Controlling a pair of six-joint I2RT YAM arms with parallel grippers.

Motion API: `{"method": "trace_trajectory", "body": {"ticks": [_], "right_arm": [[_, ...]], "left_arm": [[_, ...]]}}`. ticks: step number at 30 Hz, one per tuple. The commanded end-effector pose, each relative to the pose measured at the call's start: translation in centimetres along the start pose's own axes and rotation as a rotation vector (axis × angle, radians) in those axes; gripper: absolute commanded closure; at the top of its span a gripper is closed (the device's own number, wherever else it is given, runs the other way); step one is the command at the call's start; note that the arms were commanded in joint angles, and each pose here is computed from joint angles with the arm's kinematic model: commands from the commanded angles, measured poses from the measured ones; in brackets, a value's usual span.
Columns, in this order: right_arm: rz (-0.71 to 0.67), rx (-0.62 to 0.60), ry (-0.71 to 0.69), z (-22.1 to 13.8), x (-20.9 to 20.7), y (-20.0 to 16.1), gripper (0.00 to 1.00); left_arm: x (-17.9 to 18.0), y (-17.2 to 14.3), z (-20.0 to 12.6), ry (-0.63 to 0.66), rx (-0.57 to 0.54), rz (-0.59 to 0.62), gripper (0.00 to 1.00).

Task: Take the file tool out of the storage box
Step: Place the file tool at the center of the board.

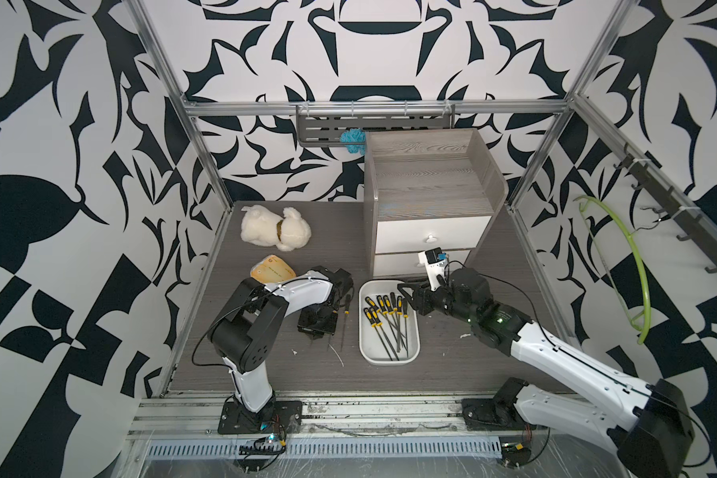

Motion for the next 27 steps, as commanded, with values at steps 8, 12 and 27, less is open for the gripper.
{"method": "trace_trajectory", "body": {"ticks": [8, 12, 27], "right_arm": [[-0.002, -0.017, 0.023, 0.6, 0.6, 1.0, 0.59], [-0.001, -0.013, 0.021, 0.7, 0.5, 0.9, 0.59], [0.002, -0.007, 0.024, 0.8, 0.6, 0.9, 0.59]], "left_arm": [[-0.5, 0.1, -0.2, -0.041, -0.01, 0.007, 0.96], [-0.3, 0.1, -0.2, -0.036, -0.015, 0.002, 0.96], [0.2, 0.0, -1.0, -0.032, -0.044, -0.019, 0.77]]}}
Point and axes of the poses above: each gripper's point midway between its finger pads, its own z axis out along the fingers, its own x axis along the line the jaws close on, y = z × x, the point moved 1 cm from there along -z, back along the fingers, and after that the axes turned 3 degrees about -z, right-handed, at the moved point
